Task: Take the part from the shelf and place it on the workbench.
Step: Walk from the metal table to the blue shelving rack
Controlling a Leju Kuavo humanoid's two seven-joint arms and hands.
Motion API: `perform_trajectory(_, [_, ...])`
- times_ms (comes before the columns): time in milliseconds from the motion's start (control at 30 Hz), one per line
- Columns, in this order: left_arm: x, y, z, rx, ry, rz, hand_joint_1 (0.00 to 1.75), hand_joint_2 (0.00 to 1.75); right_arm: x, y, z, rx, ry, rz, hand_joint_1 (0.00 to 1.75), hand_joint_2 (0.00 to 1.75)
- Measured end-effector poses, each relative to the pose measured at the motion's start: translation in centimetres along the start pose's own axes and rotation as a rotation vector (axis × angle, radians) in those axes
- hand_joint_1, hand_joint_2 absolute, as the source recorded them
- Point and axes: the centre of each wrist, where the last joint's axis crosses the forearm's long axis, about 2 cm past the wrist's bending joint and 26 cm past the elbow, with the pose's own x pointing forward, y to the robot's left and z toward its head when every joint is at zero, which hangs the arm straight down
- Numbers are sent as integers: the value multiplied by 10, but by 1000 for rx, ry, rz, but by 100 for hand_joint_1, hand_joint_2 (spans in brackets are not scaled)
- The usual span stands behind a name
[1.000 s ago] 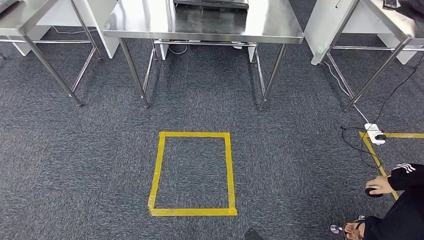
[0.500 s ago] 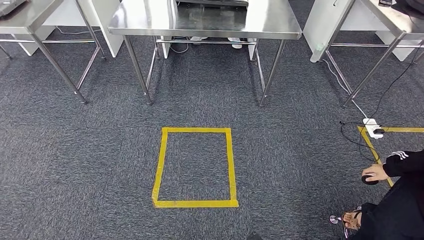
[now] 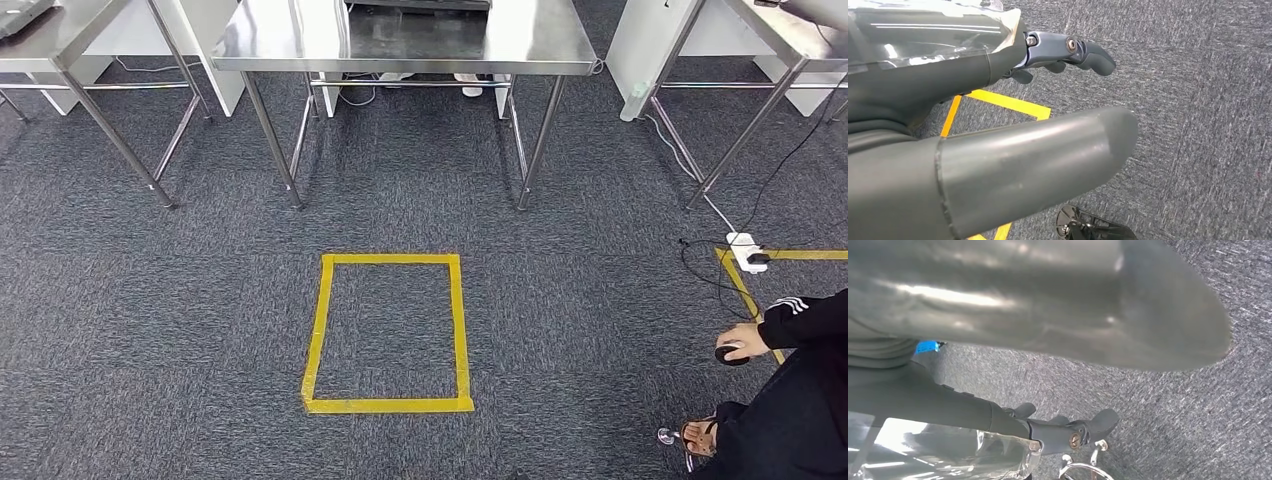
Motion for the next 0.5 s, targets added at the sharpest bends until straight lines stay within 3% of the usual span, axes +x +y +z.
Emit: perform_trajectory(500, [0, -1, 0, -14, -9, -21, 0, 0, -7, 0, 0, -15, -1, -12, 0, 0])
